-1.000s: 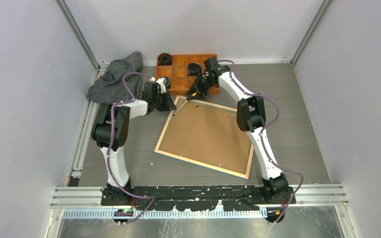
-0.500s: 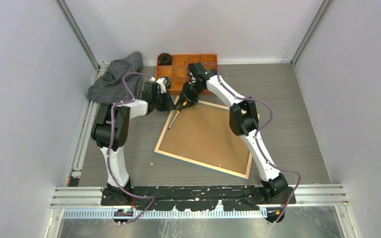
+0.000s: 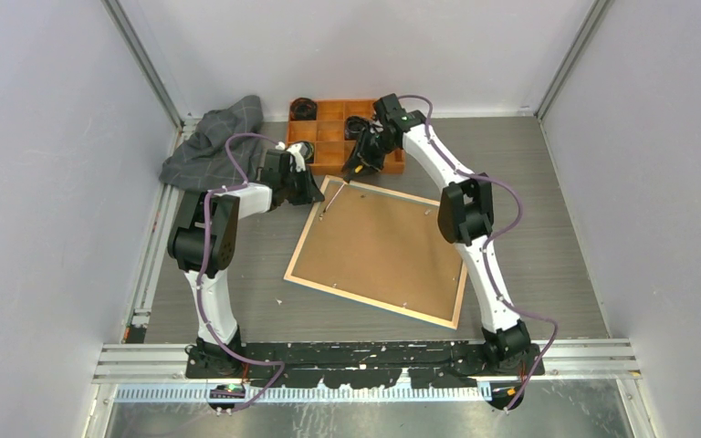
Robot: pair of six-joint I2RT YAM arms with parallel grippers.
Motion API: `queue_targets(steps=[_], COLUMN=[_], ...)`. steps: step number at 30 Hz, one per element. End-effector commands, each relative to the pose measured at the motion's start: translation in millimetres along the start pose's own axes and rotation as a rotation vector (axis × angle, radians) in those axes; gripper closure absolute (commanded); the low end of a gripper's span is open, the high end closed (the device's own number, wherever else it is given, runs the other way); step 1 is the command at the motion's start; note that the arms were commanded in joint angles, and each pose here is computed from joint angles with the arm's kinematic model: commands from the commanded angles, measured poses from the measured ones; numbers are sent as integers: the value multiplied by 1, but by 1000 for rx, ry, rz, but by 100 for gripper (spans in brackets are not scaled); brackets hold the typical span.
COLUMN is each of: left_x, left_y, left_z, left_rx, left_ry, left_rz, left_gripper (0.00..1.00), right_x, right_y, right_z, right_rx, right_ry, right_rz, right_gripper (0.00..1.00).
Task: Take the photo out of the frame
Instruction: Release the photo frame item from the photo frame, then adjust the screwdriver.
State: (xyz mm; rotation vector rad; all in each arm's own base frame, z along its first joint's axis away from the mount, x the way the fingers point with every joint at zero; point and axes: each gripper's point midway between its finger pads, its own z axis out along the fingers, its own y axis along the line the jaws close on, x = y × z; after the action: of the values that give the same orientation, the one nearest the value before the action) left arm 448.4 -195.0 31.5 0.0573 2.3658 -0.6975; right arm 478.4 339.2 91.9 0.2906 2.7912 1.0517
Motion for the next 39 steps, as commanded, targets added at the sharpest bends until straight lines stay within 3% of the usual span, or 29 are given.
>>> queue_targets(steps=[1, 10, 17, 25, 29, 35, 39], left_x=[45, 45, 44, 44, 32, 20, 14], left_y=[23, 23, 35, 78, 79, 60, 51], left_z=[11, 11, 5, -26, -42, -56, -65], left_rx=[-69, -75, -139, -250, -244, -178, -152], left_ry=[115, 113, 116, 110, 47, 27, 21], left_rz=[-17, -16, -72, -361, -387, -372, -333], left_gripper=[100, 100, 100, 100, 100, 100, 72], right_x=[1, 17, 24, 10, 3, 5, 9], right_y=[42, 24, -12, -84, -114, -130, -134], right_z=[-45, -65, -141, -226, -258, -286, -296], right_rx=[-54, 1, 138, 164, 191, 285, 299], right_ry=[-78, -55, -199, -298, -381, -547, -605], right_rz=[-108, -193, -400, -204, -123, -199, -242], right_gripper=[99, 99, 99, 99, 99, 99, 99])
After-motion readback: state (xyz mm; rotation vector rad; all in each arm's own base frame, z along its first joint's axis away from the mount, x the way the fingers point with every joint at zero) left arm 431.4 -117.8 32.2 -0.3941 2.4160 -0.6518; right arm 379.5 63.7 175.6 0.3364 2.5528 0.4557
